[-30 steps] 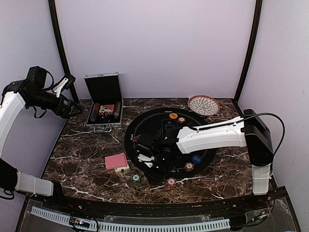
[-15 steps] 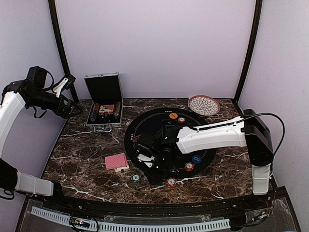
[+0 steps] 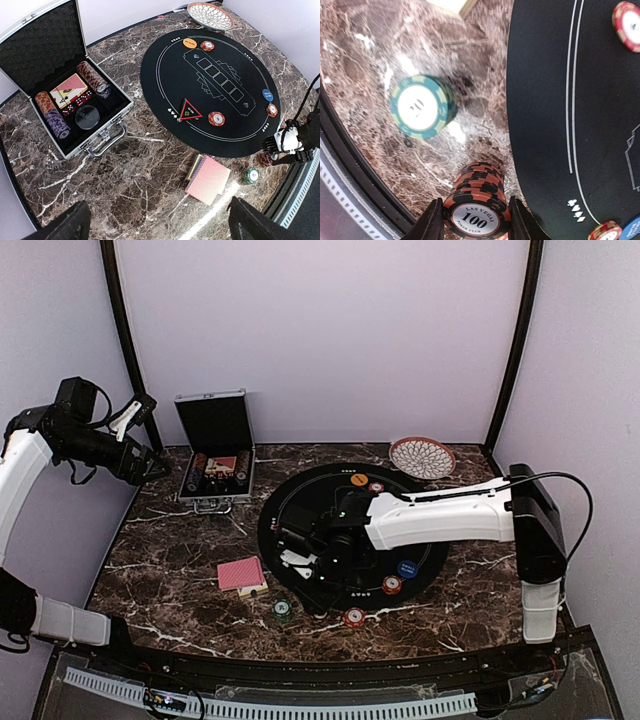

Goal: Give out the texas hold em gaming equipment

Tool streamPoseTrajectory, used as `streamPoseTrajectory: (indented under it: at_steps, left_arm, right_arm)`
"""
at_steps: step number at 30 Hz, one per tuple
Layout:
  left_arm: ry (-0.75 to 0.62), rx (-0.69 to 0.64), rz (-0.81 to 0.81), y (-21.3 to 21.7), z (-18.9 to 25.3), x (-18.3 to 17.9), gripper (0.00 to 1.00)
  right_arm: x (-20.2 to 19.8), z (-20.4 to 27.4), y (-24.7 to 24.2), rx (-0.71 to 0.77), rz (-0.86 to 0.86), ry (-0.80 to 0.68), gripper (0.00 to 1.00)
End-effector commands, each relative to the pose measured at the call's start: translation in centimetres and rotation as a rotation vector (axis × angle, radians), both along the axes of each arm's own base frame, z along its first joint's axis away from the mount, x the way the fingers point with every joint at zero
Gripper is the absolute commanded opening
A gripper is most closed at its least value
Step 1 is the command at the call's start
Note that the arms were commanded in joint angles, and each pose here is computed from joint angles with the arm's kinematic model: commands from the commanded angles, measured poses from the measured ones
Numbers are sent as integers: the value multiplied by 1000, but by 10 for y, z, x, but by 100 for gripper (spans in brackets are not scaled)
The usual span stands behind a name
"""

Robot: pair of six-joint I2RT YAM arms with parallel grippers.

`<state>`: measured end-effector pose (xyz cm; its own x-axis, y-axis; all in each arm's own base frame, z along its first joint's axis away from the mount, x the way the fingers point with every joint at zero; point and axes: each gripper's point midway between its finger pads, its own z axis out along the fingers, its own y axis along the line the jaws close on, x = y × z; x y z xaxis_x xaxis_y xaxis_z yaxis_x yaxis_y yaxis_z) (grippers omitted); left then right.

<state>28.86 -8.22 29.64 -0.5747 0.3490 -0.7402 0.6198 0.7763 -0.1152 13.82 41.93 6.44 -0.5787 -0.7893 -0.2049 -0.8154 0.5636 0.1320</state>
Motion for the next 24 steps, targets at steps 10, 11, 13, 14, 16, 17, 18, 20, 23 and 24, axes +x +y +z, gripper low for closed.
streamPoseTrajectory:
  at_steps: [10, 11, 13, 14, 16, 17, 18, 20, 23, 24]
  left_arm:
    - [-38, 3, -15, -2, 15, -9, 99]
    - [-39, 3, -16, -2, 15, -9, 99]
    - [-42, 5, -18, -2, 15, -10, 99]
    - [-41, 5, -18, -2, 15, -10, 99]
    - [-39, 4, -16, -2, 14, -10, 99]
    - [-39, 0, -19, -2, 15, -10, 99]
    - [-40, -2, -21, -3, 15, -10, 99]
    - [-37, -3, -20, -3, 14, -9, 99]
    - [-40, -1, -20, -3, 15, -8, 99]
    - [-39, -2, -20, -3, 15, -8, 99]
  right_arm:
    - [40, 49, 12, 68, -45, -84, 14]
    - [47, 50, 13, 74, -57, -87, 14]
    - [67, 50, 11, 70, -96, -120, 14]
    - [77, 49, 10, 71, -114, -126, 14]
    - [97, 47, 12, 84, -153, -141, 14]
    - [109, 50, 14, 95, -172, -159, 14]
    - [119, 49, 15, 95, -188, -171, 14]
    - [141, 43, 15, 95, -224, -183, 14]
    - [173, 39, 19, 111, -275, -209, 14]
    - [183, 38, 20, 117, -289, -214, 14]
